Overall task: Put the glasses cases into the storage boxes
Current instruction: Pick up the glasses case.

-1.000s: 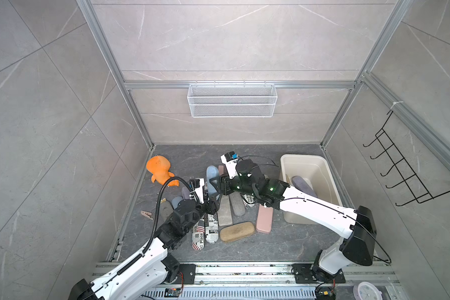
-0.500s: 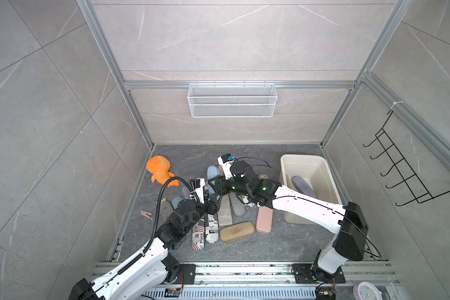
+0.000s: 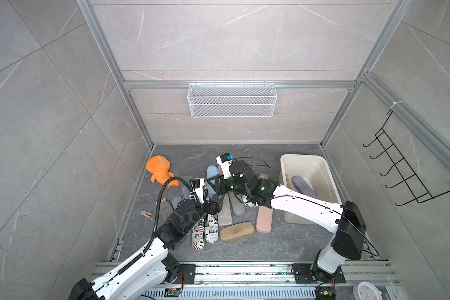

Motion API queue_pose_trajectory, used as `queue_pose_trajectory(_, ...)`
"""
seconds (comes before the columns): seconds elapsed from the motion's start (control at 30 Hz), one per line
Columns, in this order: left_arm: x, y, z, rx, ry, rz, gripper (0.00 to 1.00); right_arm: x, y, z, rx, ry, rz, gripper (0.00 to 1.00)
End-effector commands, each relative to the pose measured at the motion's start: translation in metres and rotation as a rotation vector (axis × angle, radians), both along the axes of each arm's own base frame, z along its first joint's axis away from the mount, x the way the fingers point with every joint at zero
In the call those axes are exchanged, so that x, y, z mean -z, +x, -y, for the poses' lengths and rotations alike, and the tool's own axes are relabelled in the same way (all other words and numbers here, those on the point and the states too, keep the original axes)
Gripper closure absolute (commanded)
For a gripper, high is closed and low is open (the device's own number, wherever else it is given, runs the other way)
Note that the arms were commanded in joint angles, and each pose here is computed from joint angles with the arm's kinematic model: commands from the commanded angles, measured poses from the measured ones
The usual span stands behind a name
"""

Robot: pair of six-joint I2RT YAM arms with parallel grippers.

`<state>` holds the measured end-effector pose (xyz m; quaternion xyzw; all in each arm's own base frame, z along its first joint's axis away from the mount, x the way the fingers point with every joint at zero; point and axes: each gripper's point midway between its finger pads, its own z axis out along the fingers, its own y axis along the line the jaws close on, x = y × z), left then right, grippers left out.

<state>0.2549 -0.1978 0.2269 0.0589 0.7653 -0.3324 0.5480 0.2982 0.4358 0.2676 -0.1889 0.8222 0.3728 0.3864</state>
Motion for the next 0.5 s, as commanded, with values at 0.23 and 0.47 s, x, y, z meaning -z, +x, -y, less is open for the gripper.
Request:
queue_pose_trajectory(0.23, -0.002, -0.016, -0.018, -0.018, 0.001, 0.003, 0.00, -0.029, 0.020, 0.004, 0.065, -0.004, 0.106, 0.66)
queue_pose_trajectory(0.47, 0.010, -0.025, -0.038, -0.087, -0.032, -0.045, 0.01, -0.040, 0.036, 0.020, 0.110, -0.036, 0.139, 0.66)
